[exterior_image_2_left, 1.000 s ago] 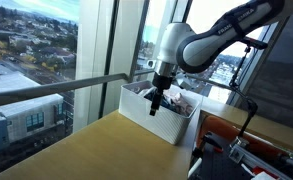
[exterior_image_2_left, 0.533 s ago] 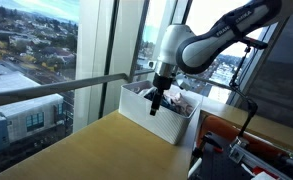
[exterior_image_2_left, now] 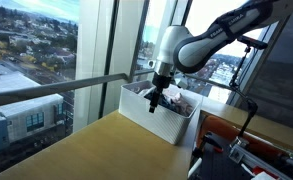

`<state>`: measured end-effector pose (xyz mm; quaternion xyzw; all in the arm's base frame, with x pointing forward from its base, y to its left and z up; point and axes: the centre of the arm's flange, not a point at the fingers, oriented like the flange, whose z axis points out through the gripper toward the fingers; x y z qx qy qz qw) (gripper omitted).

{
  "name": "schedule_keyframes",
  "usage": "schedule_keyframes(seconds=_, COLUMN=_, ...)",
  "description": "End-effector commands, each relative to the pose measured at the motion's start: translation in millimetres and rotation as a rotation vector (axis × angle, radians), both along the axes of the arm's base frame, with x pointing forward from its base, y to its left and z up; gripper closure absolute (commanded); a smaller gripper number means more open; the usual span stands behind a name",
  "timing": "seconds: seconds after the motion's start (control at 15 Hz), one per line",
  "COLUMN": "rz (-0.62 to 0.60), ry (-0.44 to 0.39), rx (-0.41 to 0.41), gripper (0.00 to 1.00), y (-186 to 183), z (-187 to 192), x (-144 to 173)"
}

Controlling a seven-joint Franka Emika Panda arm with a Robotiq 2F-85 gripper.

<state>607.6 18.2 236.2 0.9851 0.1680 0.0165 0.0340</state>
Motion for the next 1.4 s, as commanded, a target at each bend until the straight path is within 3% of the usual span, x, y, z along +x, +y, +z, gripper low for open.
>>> schedule_keyframes(seconds=0.0, rz=0.005, ry=0.013, rx=0.003, gripper=0.00, y=21.6, z=-13.1, x=-1.0)
schedule_keyframes(seconds=0.4, rz=0.024, ry=0.040, rx=0.014, gripper=0.00, y=52.4, z=-18.2, x=-6.6)
schedule_keyframes(seconds=1.0, rz=0.103, ry=0.019, rx=-0.005, gripper=0.00, y=129.5, z=2.6, x=-28.2)
schedule_keyframes(seconds=1.33, rz=0.109, ry=-0.010, rx=-0.030, gripper=0.00, y=119.6, z=12.3, x=-18.1)
